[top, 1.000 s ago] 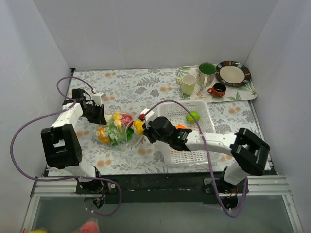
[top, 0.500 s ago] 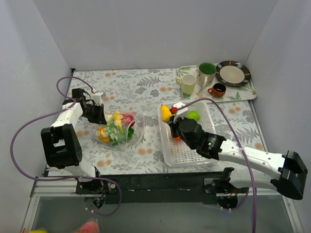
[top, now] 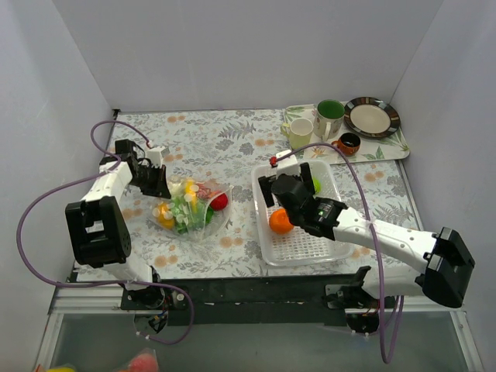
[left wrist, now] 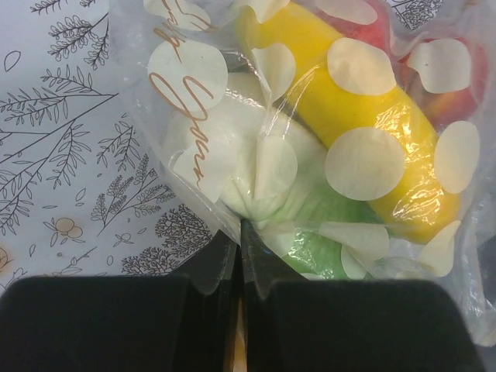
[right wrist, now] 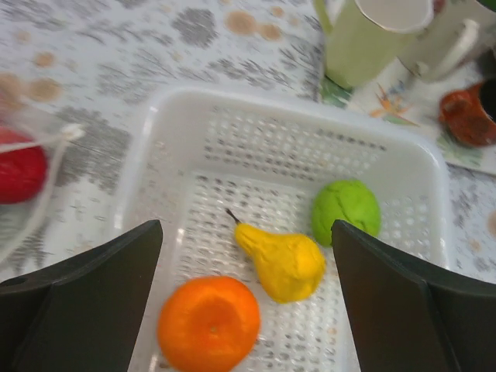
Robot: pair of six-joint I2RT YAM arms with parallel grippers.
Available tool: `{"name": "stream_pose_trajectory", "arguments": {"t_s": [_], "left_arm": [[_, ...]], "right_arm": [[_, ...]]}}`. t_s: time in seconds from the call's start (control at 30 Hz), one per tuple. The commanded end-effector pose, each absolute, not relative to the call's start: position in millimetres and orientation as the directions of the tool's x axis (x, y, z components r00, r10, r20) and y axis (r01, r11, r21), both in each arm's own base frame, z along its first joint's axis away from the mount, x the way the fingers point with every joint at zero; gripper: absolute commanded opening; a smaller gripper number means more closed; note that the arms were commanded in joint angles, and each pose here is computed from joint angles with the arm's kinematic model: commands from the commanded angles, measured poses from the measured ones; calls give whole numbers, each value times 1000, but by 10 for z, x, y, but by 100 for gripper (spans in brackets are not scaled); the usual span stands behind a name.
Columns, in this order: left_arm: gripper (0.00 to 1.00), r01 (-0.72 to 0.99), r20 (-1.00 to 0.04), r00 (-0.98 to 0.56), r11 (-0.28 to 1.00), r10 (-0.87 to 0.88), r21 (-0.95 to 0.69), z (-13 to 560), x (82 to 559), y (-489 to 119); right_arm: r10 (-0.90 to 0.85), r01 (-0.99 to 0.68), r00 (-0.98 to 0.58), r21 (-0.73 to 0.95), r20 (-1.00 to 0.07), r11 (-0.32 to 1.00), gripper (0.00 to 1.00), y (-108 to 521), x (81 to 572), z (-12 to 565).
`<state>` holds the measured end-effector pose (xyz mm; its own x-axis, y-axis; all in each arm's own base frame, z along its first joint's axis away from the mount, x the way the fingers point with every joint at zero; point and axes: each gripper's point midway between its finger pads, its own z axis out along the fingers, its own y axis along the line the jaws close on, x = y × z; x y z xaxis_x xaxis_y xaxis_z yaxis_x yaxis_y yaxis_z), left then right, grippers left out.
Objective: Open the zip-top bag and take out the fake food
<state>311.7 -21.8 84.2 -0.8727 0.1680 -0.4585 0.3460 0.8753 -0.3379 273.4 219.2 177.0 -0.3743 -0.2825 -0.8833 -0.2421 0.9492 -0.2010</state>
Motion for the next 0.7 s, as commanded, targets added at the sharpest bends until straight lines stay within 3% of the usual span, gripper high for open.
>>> {"name": "stream_pose_trajectory", "arguments": {"t_s": [0.0,0.23,0.43,0.67], "left_arm": [[0,336,-442,-880,884,173,-323,809,3153,-170],[0,317,-421,-892,893,166,-319,727,3205,-143],[0,313,-413,-896,893,164,-324,697,3209,-162],[0,337,-414,-890,885,189,-320,714,3209,-234]], "right_arm": [[-193,-425,-229,-81,-954,902,98,2893,2784,2205],[-243,-777,-198,1,-949,630,81,3887,2369,1916],[-331,-812,-224,-12,-917,583,70,4281,2421,1476],[-349,-818,-218,-24,-911,575,76,4565,2561,1378]]}}
